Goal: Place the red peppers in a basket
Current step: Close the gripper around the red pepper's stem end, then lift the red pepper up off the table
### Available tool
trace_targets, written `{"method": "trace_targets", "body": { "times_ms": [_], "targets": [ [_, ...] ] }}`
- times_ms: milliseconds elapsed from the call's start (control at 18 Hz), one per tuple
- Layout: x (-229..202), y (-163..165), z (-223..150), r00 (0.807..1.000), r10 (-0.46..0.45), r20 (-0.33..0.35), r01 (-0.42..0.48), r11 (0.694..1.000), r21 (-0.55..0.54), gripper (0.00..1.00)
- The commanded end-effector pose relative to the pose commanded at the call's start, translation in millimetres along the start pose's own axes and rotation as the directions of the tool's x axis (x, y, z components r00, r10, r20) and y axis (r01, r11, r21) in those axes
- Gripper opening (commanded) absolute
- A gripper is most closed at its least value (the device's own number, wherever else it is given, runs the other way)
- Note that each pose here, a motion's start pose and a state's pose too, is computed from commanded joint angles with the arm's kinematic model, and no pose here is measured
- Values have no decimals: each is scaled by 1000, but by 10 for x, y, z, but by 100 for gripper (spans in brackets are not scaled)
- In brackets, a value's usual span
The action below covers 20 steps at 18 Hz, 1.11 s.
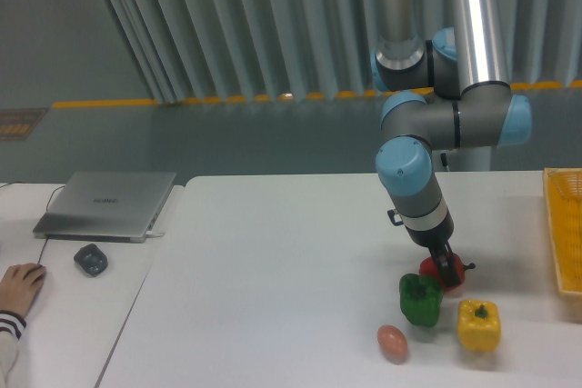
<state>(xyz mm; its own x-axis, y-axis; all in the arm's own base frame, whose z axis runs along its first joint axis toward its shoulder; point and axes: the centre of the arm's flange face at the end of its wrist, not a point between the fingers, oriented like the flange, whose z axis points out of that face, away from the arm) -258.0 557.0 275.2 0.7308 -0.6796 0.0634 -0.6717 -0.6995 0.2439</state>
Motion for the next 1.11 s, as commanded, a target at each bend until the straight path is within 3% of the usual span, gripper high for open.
{"method": "trace_targets", "body": {
  "times_ms": [333,1000,1111],
  "targets": [
    [-41,-32,14,1000,-9,25,9,1000,5,100],
    [-30,-86,161,1000,8,6,-8,999,-38,100],
    [-23,-124,182,1000,14,10,-13,998,-62,96]
  ]
}}
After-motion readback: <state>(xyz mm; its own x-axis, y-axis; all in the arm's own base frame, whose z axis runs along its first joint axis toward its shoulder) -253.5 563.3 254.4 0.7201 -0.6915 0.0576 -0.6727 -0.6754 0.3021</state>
